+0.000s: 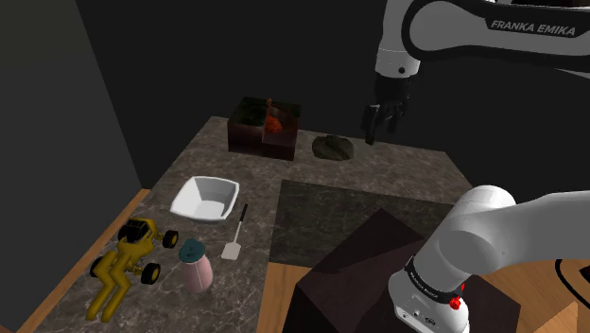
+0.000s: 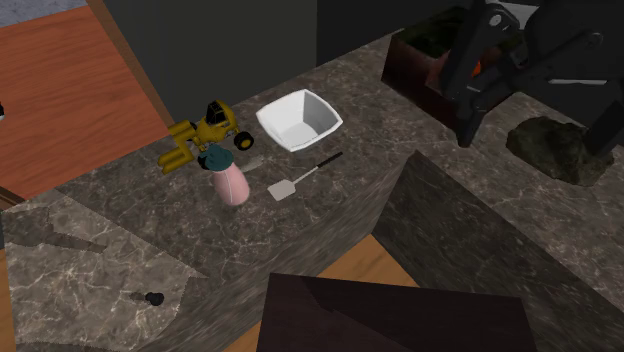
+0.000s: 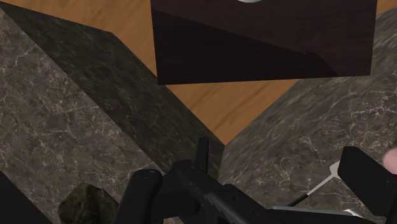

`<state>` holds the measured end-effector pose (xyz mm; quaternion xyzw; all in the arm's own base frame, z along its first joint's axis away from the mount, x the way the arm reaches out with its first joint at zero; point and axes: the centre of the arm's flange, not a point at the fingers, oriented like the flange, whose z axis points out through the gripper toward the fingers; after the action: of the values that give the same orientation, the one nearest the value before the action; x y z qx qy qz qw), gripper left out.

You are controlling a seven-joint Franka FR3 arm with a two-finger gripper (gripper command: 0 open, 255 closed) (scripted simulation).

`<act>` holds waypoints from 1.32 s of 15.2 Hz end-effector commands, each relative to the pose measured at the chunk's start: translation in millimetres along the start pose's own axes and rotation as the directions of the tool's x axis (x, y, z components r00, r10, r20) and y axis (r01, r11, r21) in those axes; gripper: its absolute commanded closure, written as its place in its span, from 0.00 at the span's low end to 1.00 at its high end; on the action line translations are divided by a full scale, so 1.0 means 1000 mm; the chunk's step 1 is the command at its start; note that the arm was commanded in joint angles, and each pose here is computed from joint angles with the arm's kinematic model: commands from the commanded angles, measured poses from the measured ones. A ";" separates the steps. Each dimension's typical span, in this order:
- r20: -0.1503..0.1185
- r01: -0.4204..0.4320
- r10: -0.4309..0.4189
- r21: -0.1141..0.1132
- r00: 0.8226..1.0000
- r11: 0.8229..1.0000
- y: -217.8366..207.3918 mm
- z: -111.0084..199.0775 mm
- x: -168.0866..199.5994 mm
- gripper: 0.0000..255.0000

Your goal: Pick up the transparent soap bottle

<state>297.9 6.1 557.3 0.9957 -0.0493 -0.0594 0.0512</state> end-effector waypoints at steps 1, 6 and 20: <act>0.000 0.000 0.000 0.000 1.000 1.000 0.000 0.000 0.000 0.00; 0.035 -0.019 0.019 0.012 0.999 1.000 -0.051 0.029 0.033 0.00; 0.134 -0.075 0.069 0.042 0.989 0.996 -0.191 0.113 0.125 0.00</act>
<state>417.3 166.1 419.2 0.9887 -0.0869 -0.1187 0.0285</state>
